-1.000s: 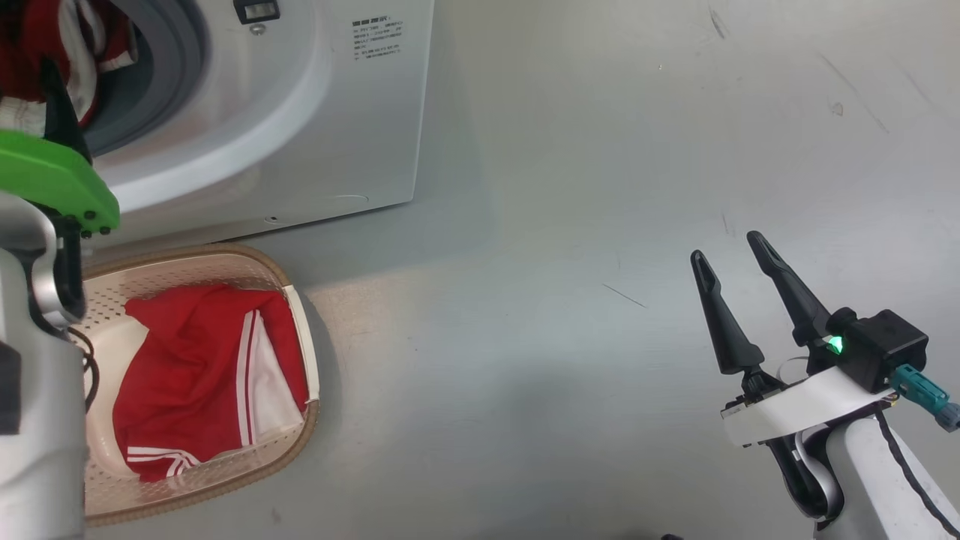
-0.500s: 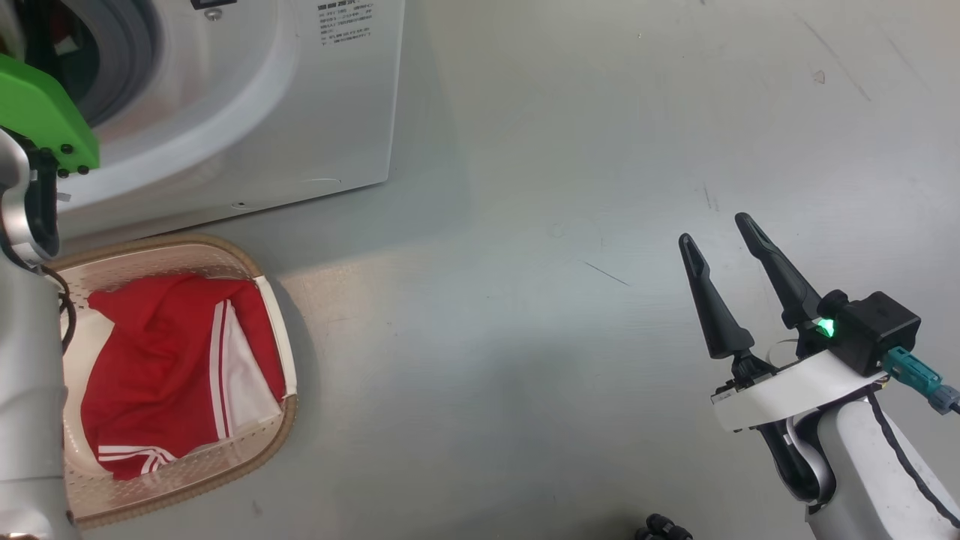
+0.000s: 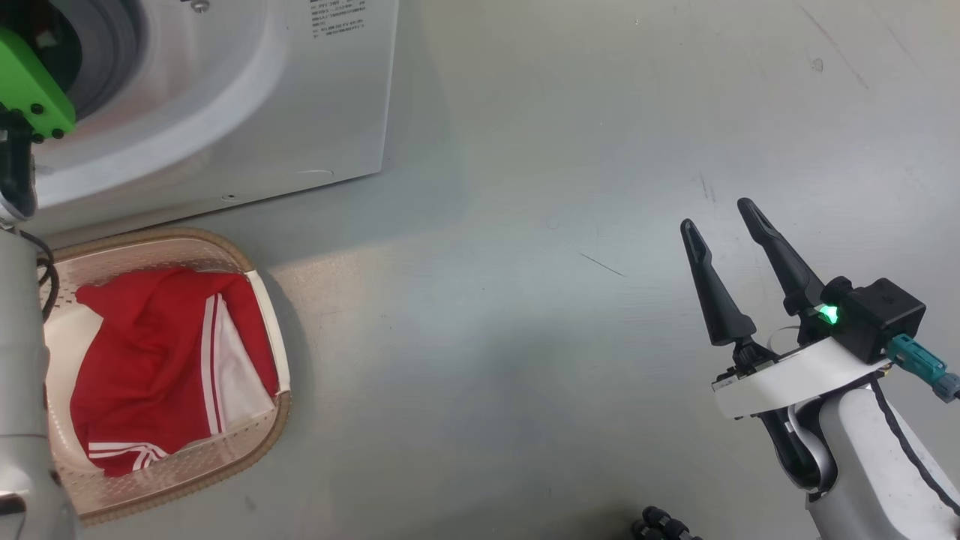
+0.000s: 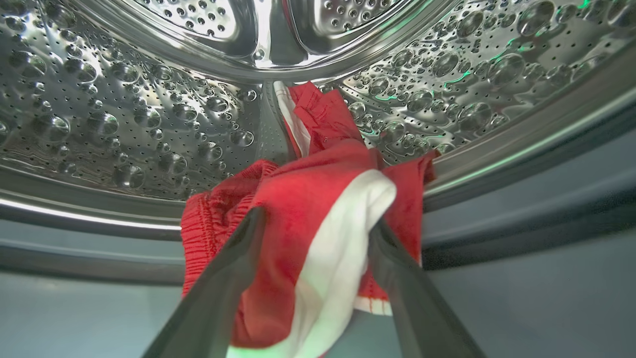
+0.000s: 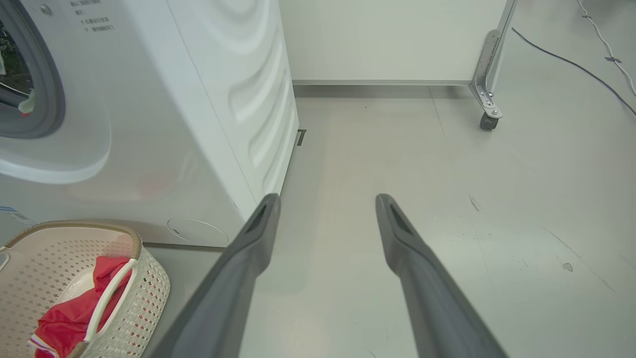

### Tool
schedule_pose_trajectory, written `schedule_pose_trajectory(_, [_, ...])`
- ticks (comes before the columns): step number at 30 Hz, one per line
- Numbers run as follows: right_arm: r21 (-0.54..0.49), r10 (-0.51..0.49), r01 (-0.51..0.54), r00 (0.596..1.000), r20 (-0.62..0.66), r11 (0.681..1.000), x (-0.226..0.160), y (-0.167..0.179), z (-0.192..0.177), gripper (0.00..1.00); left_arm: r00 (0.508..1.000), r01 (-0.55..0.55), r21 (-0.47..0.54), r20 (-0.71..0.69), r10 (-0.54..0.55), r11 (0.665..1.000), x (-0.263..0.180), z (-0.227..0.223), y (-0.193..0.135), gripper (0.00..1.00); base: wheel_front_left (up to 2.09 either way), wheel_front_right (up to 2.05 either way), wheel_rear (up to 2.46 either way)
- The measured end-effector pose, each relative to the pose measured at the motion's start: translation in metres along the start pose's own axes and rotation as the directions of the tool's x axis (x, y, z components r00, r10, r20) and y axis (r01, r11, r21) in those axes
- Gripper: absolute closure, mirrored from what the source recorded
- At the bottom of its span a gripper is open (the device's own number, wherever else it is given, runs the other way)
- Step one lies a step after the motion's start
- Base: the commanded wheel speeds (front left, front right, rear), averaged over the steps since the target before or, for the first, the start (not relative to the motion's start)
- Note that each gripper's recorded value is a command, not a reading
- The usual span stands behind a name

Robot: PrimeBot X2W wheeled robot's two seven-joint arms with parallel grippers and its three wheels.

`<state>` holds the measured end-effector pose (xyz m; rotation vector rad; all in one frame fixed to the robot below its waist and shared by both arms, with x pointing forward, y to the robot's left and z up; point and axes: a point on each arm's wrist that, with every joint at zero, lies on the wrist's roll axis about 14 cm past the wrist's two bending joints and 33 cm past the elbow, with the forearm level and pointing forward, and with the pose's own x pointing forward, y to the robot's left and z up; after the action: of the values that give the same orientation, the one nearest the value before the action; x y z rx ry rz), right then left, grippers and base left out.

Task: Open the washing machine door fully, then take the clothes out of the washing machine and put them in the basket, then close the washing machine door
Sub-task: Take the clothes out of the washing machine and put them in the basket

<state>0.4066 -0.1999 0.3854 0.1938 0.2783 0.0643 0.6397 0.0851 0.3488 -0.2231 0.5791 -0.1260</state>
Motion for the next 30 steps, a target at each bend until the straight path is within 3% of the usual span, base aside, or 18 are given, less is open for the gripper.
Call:
schedule_pose_trajectory(8, [-0.002, -0.007, 0.007, 1.000, -0.005, 1.000, 0.001, -0.003, -0.002, 0.00, 0.999, -0.029, -0.030, -0.033, 0.028, 0.999, 0.009, -0.004, 0.007, 0.00, 0.00, 0.00, 0.00])
schedule_pose_trajectory(9, [-0.002, -0.008, 0.008, 1.000, -0.006, 1.000, 0.001, -0.003, -0.002, 0.00, 0.999, -0.033, -0.037, -0.039, 0.031, 0.999, 0.010, -0.006, 0.008, 0.07, 0.00, 0.00, 0.00])
schedule_pose_trajectory(10, [-0.003, -0.007, 0.007, 1.000, -0.004, 1.000, 0.002, -0.003, -0.001, 0.00, 0.998, -0.035, -0.038, -0.045, 0.033, 0.999, 0.012, -0.007, 0.008, 1.00, 0.00, 0.00, 0.00])
schedule_pose_trajectory(30, [-0.004, 0.004, -0.004, 0.999, 0.048, 1.000, 0.004, 0.000, 0.016, 0.00, 0.993, -0.048, 0.008, 0.106, 0.046, 0.999, -0.006, 0.021, 0.013, 1.00, 0.00, 0.00, 0.00])
